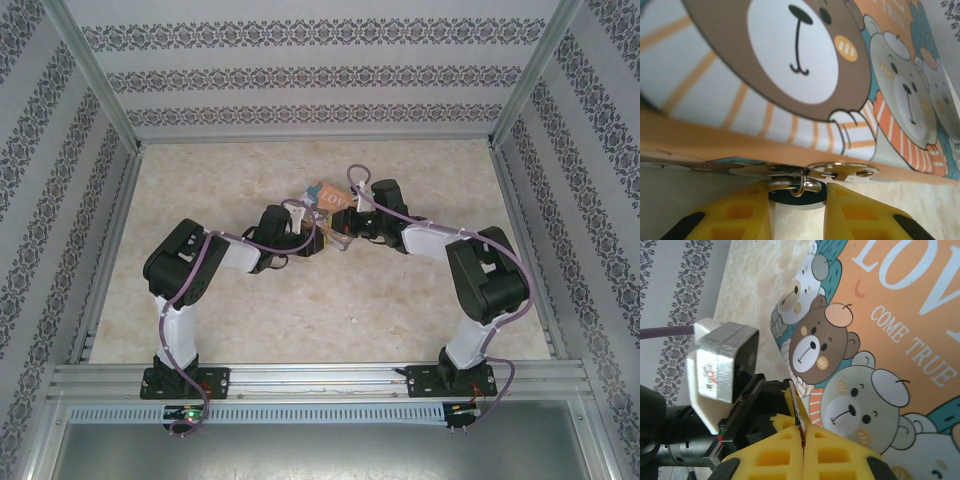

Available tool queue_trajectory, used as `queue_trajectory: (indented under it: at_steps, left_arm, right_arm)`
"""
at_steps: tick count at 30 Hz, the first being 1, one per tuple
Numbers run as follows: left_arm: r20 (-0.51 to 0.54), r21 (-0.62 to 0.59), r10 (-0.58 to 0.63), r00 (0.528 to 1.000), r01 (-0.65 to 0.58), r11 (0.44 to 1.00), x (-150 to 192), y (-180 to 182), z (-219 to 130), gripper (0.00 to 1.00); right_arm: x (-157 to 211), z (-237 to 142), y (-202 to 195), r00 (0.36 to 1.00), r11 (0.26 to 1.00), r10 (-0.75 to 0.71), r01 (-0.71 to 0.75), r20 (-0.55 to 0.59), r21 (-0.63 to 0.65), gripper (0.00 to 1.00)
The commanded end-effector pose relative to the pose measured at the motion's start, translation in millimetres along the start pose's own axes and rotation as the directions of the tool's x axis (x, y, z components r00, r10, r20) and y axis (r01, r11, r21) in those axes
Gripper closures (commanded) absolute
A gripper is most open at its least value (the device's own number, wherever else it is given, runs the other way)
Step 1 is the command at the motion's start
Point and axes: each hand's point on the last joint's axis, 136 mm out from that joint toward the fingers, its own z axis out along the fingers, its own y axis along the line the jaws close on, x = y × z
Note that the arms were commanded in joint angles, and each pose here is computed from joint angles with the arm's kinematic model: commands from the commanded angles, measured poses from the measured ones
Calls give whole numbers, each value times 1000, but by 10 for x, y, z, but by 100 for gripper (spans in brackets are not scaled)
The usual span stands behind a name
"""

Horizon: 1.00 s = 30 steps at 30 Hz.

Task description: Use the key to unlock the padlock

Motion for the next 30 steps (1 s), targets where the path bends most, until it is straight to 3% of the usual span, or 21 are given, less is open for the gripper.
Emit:
queue_trajectory:
  at_steps: [1,15,30]
  left_arm:
    - [-52,66,-34,998,38,997,73,-249,-78,76]
    - [-127,127,-144,981,160,979,72,-486,-186,79]
    - [-171,104,-222,960,241,965,56,-549,-237,83]
  right_arm:
    - [-58,-246,120,996,997,-80,80,44,14,100]
    - [457,-804,-7,960,946,-272,255,62,200,100]
    - [1063,-448,-189,921,874,-374,390,-111,291,100]
